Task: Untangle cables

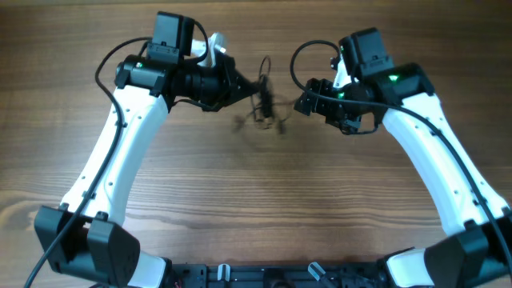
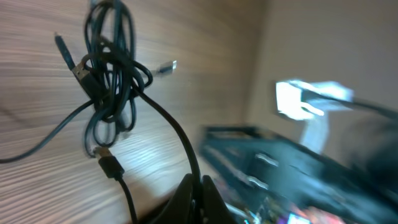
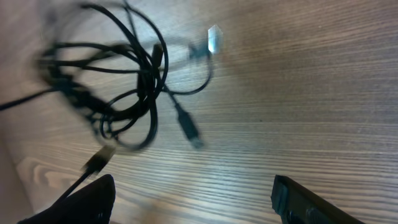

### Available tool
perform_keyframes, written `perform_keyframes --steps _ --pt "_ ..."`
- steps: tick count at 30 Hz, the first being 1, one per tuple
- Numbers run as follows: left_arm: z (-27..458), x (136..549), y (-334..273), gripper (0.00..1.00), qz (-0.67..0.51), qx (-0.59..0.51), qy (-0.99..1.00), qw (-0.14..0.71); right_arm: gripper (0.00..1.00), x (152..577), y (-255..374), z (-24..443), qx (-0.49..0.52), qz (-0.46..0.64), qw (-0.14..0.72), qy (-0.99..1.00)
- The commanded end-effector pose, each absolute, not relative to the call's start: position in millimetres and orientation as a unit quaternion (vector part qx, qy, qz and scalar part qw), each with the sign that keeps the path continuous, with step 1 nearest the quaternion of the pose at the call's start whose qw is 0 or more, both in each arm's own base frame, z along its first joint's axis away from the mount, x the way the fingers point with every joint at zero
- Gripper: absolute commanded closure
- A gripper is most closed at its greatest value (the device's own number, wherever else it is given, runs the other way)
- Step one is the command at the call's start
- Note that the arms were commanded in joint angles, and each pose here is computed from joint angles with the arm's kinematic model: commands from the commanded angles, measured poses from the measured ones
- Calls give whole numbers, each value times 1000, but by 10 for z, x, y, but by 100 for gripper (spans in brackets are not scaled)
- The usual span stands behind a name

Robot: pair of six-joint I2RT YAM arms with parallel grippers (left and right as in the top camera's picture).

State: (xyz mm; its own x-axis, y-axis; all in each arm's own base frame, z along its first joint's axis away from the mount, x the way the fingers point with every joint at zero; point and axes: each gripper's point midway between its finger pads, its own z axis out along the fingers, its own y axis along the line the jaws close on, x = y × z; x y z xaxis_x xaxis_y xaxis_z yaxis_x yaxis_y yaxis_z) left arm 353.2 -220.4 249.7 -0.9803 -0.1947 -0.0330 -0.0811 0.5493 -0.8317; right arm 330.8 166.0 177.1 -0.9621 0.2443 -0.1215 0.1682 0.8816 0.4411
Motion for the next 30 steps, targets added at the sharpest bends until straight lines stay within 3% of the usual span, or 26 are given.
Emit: perform_keyframes --steps 1,12,24,30 --pt "3144 3248 -2318 96 -561 -38 825 51 17 3350 1710 1693 97 221 73 968" --pt "3566 3004 -2268 96 -580 -38 810 78 16 3384 1975 1659 56 287 50 955" --pt "3549 3028 -2256 96 -574 -43 813 84 8 3112 2448 2099 -113 458 37 881" --pt "3549 3021 -2263 96 -575 -42 813 83 6 3099 2466 2126 -124 466 39 875"
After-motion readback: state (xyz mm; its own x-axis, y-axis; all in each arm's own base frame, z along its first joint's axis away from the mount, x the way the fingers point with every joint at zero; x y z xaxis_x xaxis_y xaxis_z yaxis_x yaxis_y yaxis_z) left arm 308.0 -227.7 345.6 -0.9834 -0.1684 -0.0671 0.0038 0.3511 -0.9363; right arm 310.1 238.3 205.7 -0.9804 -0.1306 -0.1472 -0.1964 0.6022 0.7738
